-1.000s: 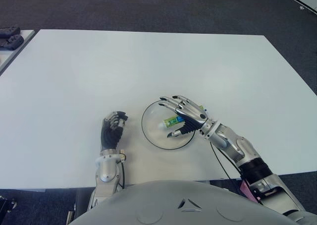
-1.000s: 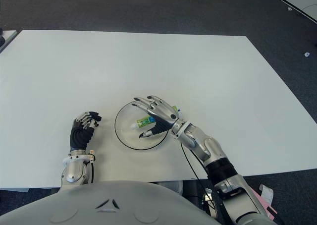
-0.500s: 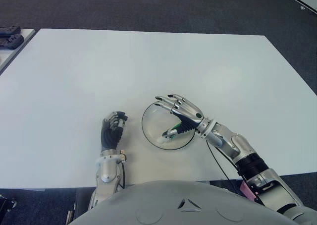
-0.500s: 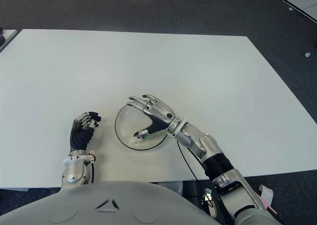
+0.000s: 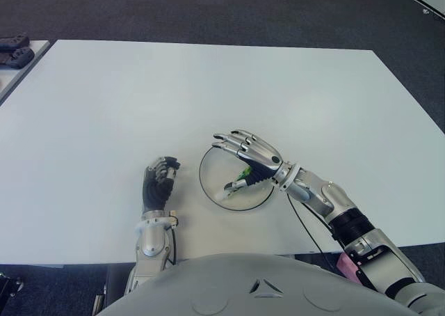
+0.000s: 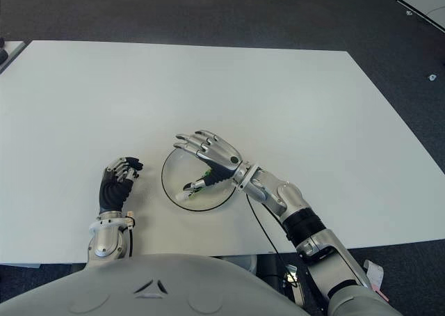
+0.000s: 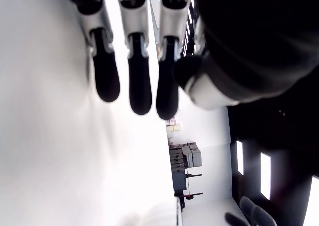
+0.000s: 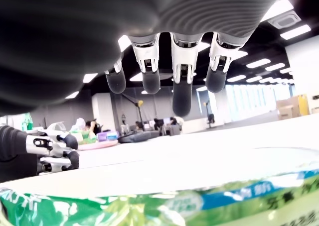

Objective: Put the toothpaste on the table into the plate.

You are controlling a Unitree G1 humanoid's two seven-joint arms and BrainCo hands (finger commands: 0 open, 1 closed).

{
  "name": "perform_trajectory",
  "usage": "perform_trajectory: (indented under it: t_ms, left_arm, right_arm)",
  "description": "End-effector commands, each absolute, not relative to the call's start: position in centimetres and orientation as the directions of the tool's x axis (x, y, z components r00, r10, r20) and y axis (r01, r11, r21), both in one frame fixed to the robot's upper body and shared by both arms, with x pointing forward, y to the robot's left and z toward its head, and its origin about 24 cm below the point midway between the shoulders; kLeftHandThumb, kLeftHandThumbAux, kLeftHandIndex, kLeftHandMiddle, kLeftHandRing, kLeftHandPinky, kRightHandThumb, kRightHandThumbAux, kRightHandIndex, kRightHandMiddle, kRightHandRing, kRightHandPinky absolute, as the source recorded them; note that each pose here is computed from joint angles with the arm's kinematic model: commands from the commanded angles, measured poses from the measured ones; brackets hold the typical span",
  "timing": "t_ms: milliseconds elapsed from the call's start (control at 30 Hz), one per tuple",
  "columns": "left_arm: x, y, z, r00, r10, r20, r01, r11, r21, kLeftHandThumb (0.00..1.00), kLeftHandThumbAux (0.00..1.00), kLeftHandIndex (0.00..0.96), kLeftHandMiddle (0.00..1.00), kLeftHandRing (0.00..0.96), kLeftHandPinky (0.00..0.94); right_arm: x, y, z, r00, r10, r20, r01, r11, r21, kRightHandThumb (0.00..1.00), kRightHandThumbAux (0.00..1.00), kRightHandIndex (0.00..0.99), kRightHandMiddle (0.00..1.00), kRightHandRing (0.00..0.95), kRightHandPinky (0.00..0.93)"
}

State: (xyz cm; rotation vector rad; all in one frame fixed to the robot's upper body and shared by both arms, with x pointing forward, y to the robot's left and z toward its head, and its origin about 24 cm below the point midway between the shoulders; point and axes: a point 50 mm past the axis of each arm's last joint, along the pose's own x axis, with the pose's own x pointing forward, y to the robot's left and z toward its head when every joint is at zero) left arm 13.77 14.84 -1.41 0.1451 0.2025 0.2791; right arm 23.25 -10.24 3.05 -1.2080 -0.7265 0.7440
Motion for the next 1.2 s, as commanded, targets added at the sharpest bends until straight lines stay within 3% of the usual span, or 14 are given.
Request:
perform_trajectory:
  t_ms: [33,667,933,1200]
  left_arm:
    - [13.52,14.48,-2.15,0.929,0.295,-0.223,-0.26,0.95,0.174,0.711,0.719,0.426,0.486,0.453,0.448]
    - [13.56,14.55,-2.25,0.927,0.3,-0.227,-0.265,0.949,0.173,0.709,0.719,0.426,0.489,0.46,0.444]
    - [13.55,14.69,-2.28,0.926,0.298,-0.23,-0.265,0.95,0.167,0.708,0.718,0.426,0.492,0.463,0.449]
    - [13.66,14.88,-2.36,0.927,0.291,-0.235,-0.256,0.952,0.169,0.705,0.719,0.426,0.491,0.464,0.444]
  right_arm:
    - [23.26,-10.34,2.72,0.557,0.827,0.074,-0.108,0.16,-0.981,0.084,0.231,0.0,0.0,0.0,0.0]
    - [23.36,-9.91,3.28,0.53,0.84,0.118,-0.03,0.158,-0.987,0.018,0.265,0.0,0.0,0.0,0.0]
    - [23.39,-9.85,3.54,0.521,0.828,0.209,0.039,0.221,-0.974,0.012,0.274,0.0,0.0,0.0,0.0]
    - [23.41,-10.21,3.7,0.563,0.801,0.203,0.082,0.191,-0.978,0.003,0.296,0.0,0.0,0.0,0.0]
